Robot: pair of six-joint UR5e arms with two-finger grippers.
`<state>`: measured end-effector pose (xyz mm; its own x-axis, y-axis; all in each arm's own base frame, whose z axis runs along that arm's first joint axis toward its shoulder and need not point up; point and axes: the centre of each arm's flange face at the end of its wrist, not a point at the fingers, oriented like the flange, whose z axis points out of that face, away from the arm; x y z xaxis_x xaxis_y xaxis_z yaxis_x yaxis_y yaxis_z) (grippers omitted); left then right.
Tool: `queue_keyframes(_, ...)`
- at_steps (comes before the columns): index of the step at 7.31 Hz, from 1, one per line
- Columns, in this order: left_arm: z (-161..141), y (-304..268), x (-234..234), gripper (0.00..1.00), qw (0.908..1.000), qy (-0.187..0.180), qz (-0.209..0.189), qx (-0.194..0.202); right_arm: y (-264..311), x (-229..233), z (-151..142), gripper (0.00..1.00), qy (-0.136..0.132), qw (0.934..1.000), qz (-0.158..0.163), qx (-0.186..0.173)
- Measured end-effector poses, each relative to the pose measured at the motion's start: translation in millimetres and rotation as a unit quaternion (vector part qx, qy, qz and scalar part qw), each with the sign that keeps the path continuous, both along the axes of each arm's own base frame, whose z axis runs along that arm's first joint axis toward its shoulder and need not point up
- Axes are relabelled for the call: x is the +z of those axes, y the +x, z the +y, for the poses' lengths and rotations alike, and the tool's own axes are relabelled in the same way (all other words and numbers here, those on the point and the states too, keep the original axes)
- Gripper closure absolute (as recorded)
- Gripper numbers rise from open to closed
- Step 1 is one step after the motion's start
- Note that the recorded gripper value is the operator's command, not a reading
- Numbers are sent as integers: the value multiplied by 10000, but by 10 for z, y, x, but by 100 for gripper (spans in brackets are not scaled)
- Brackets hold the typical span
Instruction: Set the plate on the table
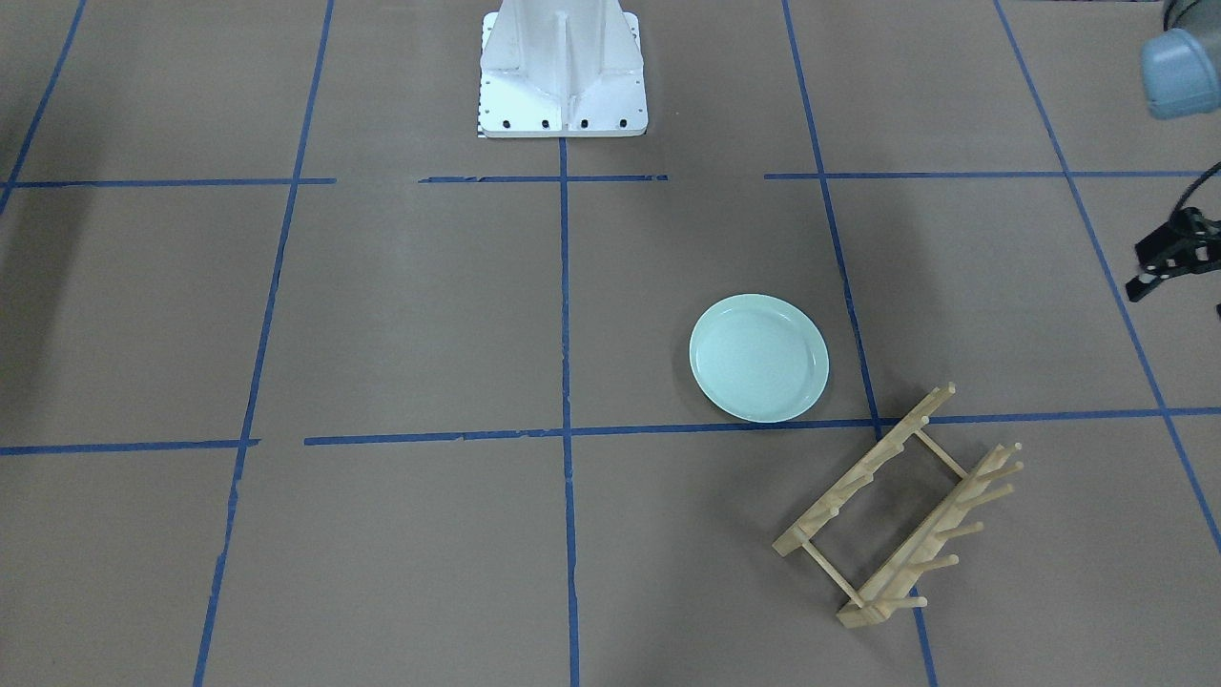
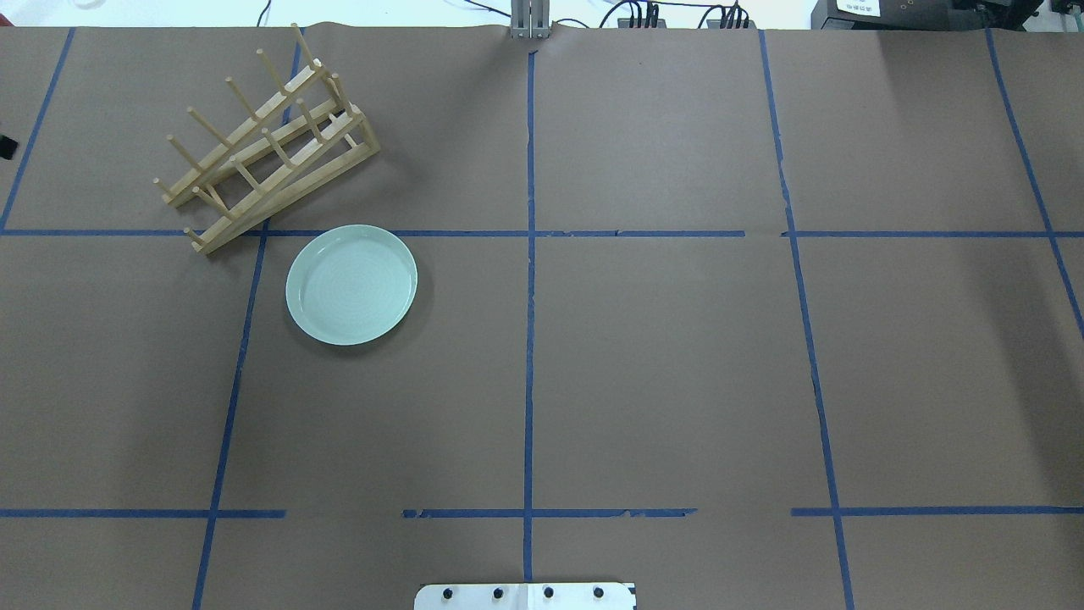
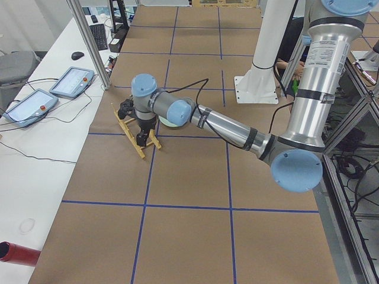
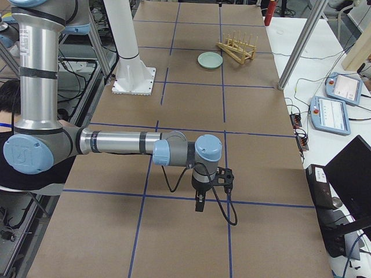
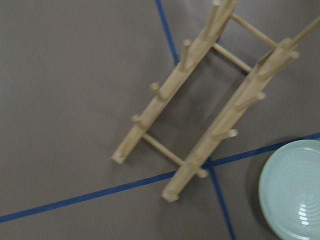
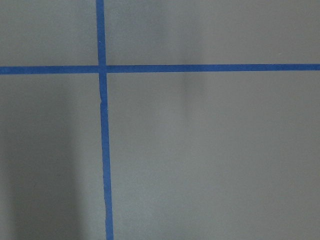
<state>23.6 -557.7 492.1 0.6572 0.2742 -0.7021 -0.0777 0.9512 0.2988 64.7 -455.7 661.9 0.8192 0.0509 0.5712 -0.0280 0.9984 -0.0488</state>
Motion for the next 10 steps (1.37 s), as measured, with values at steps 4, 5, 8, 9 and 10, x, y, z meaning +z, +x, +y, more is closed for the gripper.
queue_keyframes(4, 317, -945, 1150, 0, 9989, -237, -390, -65, 1, 0, 0, 0, 0, 10000, 0, 2)
queue_keyframes(5, 351, -995, 1251, 0, 9978, -320, -571, -93, 0, 0, 0, 0, -1, 10000, 0, 2)
queue_keyframes(8, 444, -1025, 1486, 0, 9950, -722, -682, -113, -1, 0, 0, 0, -2, 10000, 0, 2)
queue_keyframes(9, 521, -1021, 1573, 0, 9941, -840, -676, -105, -3, 0, -1, 0, -2, 10000, 0, 0)
queue_keyframes(10, 602, -1016, 1644, 0, 9934, -922, -670, -96, -3, 0, 0, 0, -2, 10000, 0, 0)
